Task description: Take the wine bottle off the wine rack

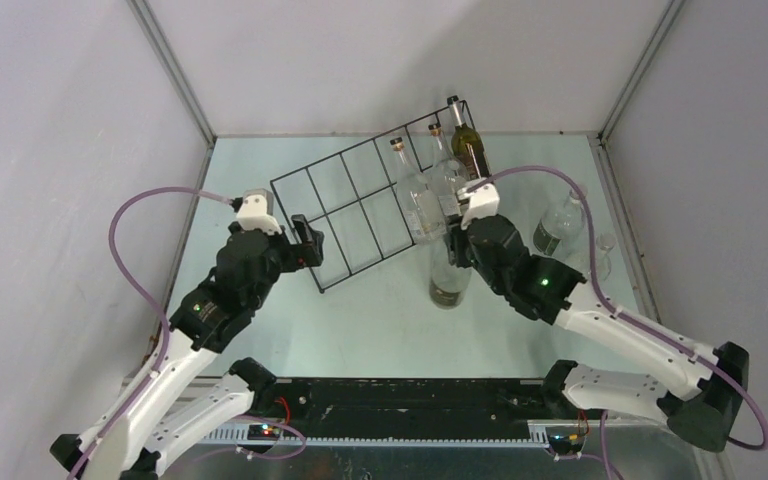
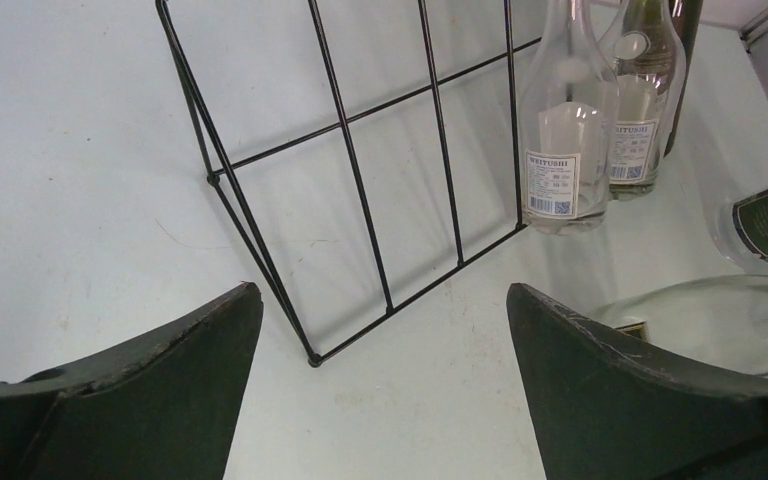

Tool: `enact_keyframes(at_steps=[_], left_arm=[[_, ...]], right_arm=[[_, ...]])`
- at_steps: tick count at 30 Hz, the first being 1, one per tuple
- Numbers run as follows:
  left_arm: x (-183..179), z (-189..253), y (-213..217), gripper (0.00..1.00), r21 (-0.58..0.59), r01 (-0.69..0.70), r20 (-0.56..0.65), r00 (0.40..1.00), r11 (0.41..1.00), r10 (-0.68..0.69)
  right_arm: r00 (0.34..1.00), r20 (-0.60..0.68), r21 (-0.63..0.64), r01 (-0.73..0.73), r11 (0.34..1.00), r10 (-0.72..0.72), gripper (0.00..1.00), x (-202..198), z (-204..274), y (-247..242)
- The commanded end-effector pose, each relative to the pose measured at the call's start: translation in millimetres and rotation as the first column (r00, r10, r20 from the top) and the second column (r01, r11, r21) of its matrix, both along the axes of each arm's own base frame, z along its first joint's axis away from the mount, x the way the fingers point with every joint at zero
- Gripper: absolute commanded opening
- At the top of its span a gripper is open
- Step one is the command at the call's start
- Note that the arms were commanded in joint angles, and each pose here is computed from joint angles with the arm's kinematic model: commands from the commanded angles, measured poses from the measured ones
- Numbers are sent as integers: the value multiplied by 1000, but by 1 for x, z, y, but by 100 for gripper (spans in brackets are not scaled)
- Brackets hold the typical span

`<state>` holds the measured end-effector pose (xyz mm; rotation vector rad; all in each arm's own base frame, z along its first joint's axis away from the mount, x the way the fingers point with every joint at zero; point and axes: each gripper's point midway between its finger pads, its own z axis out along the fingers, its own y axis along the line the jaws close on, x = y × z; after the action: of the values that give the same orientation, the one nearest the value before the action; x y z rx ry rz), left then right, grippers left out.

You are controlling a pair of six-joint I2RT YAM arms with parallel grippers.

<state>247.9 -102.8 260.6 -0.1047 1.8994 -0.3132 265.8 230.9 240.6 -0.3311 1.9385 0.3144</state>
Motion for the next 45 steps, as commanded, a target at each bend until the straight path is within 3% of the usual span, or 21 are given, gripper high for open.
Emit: enact_keyframes(at_steps=[1,10,18,30,35,42,45], left_arm=[[6,5,-5,100,-30,4,20,1000,1000,-3],[6,-2,-7,100,-38,7,9,1000,999,-7],[7,-5,-10,100,-36,15,-1,1000,999,-15],[8,-11,-9,100,-30,12,-9,1000,999,-12],[9,-12,-11,100,-26,16,-15,1000,1000,-17],[10,-15,-13,100,-30,18,-20,1000,999,-19],[11,-16,-14,100,-29,20,-23,1000,999,-21]], right_arm=[[975,67,-21,215,976,-214,0,17,25,-68],[888,60,11,455,890,-455,0,27,18,-168],[804,59,10,592,806,-591,0,30,15,-223],[726,84,-1,685,728,-683,0,34,18,-253],[725,79,-1,686,727,-684,0,34,17,-253],[759,66,17,648,761,-648,33,36,17,-244],[774,65,35,629,777,-630,39,35,19,-240]])
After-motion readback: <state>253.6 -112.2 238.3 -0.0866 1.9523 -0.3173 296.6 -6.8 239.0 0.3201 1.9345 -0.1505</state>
